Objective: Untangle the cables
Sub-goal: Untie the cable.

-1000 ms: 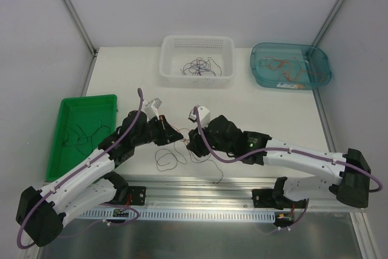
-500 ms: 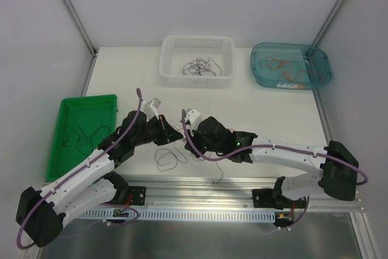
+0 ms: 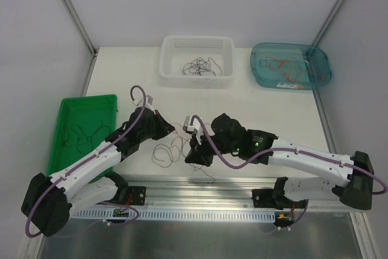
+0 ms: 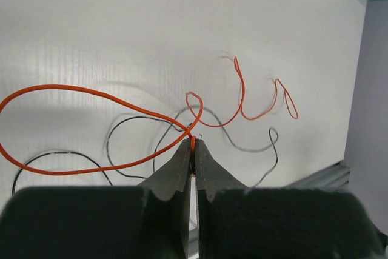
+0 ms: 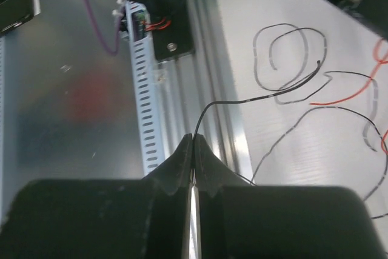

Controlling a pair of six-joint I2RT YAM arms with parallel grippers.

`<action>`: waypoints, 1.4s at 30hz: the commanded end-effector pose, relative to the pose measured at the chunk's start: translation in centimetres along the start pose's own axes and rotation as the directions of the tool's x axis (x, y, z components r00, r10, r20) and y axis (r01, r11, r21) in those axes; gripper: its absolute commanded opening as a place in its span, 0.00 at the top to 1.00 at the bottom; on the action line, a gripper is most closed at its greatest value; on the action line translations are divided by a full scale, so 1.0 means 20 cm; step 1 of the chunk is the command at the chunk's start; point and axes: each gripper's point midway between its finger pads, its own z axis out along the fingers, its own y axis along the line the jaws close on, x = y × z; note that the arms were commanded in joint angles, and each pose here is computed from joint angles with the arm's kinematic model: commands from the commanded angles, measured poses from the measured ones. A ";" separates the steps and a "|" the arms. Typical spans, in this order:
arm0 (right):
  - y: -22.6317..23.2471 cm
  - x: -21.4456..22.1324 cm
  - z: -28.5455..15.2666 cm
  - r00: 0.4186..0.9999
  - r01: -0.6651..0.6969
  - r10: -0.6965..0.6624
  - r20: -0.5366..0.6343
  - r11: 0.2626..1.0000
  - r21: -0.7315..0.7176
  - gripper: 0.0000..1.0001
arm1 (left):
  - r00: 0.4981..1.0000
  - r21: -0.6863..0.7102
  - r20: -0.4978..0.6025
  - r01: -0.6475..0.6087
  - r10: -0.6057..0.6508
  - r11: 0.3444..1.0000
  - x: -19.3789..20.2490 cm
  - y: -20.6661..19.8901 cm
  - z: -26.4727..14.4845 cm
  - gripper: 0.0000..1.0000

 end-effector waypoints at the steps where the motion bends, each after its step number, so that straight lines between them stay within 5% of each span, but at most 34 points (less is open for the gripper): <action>1: 0.19 -0.05 -0.12 0.998 0.062 -0.060 0.012 0.983 -0.173 0.99 | 0.991 -0.036 0.134 0.017 -0.012 0.999 -0.19 -0.04 0.02 1.00; 7: -0.22 -0.04 -0.42 0.999 -0.006 -0.008 0.052 0.962 0.272 0.99 | 0.983 -0.027 0.175 -0.053 0.057 0.998 -0.26 -0.06 -0.03 1.00; 10: -0.41 -0.10 -0.71 0.985 -0.092 0.012 0.171 0.877 0.472 0.99 | 0.970 -0.112 0.224 -0.070 0.094 0.991 -0.33 0.04 -0.08 1.00; 14: -0.62 -0.03 -1.09 0.972 -0.218 0.085 0.218 0.666 0.713 0.99 | 0.953 -0.233 0.275 -0.064 0.129 0.970 -0.47 0.15 -0.17 1.00; 21: -0.68 0.02 -1.17 0.939 -0.340 0.169 0.299 0.581 0.739 0.99 | 0.880 -0.305 0.384 -0.165 0.280 0.938 -0.78 0.02 -0.36 1.00; 26: -0.67 0.00 -1.19 0.926 -0.373 0.183 0.330 0.574 0.728 0.99 | 0.905 -0.323 0.285 -0.220 0.316 0.921 -0.70 0.07 -0.27 1.00; 32: -0.73 0.12 -1.17 0.931 -0.359 0.266 0.251 0.528 0.770 0.99 | 0.933 -0.212 0.242 -0.218 0.267 0.953 -0.63 -0.01 -0.23 1.00; 37: -0.86 0.40 -1.03 0.867 -0.434 0.436 0.242 0.422 0.796 0.98 | 0.949 -0.010 0.175 -0.264 0.262 0.964 -0.56 -0.21 -0.20 1.00; 40: -0.90 0.51 -0.93 0.825 -0.487 0.499 0.264 0.392 0.781 0.86 | 0.959 0.074 0.136 -0.259 0.247 0.963 -0.54 -0.29 -0.13 1.00; 42: -0.91 0.52 -0.89 0.822 -0.499 0.503 0.267 0.410 0.764 0.68 | 0.967 0.113 0.094 -0.248 0.238 0.962 -0.51 -0.31 -0.04 1.00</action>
